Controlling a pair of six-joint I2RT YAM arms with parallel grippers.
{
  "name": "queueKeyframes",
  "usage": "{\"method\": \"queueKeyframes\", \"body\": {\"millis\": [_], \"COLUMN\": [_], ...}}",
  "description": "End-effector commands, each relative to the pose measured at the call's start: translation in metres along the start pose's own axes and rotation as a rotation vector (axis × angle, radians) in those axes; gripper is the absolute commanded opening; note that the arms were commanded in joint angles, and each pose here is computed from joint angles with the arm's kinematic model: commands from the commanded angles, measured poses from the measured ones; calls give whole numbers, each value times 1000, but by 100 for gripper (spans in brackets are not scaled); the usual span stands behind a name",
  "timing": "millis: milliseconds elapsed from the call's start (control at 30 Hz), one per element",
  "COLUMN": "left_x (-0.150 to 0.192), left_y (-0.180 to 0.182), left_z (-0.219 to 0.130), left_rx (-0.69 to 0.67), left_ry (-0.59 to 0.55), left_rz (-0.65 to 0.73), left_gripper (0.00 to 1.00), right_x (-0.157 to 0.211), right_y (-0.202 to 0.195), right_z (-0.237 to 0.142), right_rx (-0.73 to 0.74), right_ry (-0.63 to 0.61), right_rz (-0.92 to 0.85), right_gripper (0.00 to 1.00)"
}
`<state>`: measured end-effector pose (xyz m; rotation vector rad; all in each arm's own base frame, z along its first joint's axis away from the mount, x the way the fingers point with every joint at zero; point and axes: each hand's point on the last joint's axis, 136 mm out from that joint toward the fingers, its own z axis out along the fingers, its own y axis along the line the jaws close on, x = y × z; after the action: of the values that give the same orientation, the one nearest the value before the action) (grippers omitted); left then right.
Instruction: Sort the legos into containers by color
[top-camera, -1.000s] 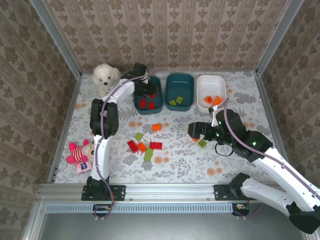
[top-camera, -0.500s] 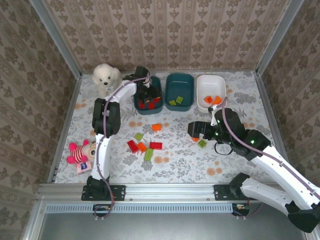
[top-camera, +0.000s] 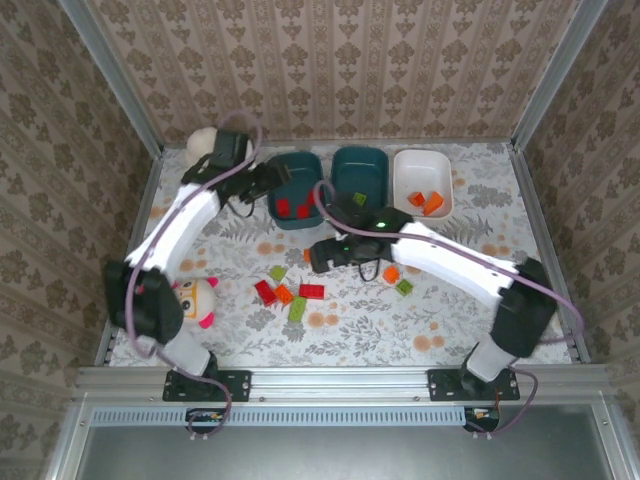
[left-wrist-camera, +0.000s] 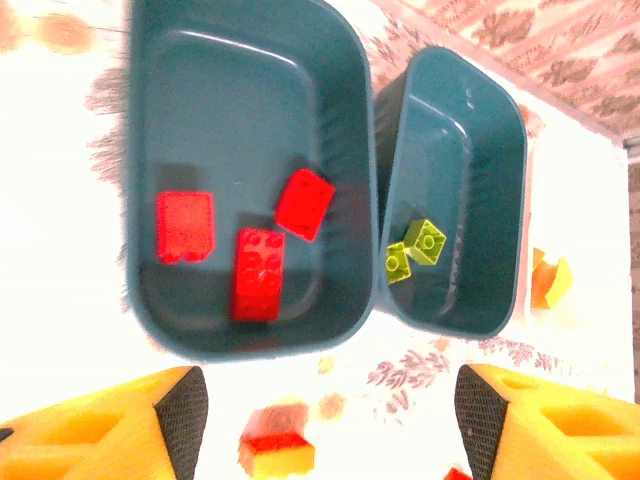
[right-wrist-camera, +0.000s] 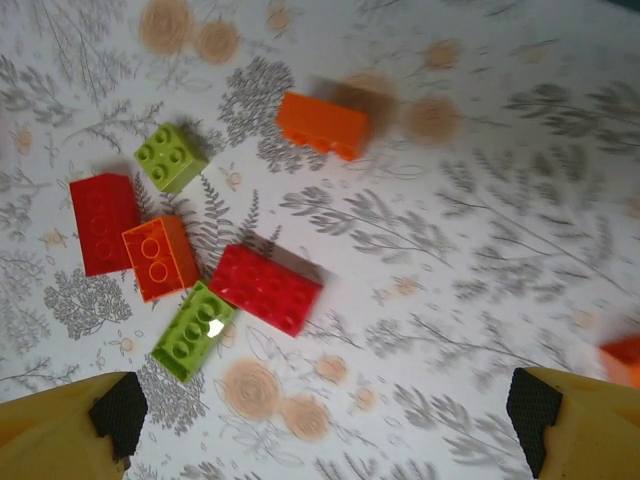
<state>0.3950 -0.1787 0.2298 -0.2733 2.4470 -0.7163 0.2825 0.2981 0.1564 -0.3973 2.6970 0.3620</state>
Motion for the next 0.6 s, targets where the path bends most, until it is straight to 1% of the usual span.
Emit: {"method": "queueKeyframes", "body": {"millis": [0, 133, 233, 300, 367, 433, 567], "left_x": [49, 100, 126, 137, 146, 151, 156], "left_y": [54, 89, 101, 105, 110, 113, 113], "left_z": [-16, -56, -77, -89, -99, -107, -113], "left_rx": [-143, -175, -159, -145, -146, -145, -137], "left_ry": [20, 2, -8, -18, -23, -27, -34], "left_rz": [-106, -169, -199, -198, -195, -191, -196], "left_gripper": [70, 69, 69, 69, 69, 69, 69], "right_x": [-6, -16, -24, -27, -28, -26, -25], "right_y": [5, 3, 9, 12, 8, -1, -10], "right_z": [23, 62, 87, 101, 113, 123, 137], "right_rx": [67, 155, 173, 179, 216, 257, 277], "right_ry": [28, 62, 81, 91, 98, 109, 122], "right_rz": [54, 140, 180, 193, 206, 222, 244], "right_gripper": [99, 100, 100, 100, 99, 96, 87]}}
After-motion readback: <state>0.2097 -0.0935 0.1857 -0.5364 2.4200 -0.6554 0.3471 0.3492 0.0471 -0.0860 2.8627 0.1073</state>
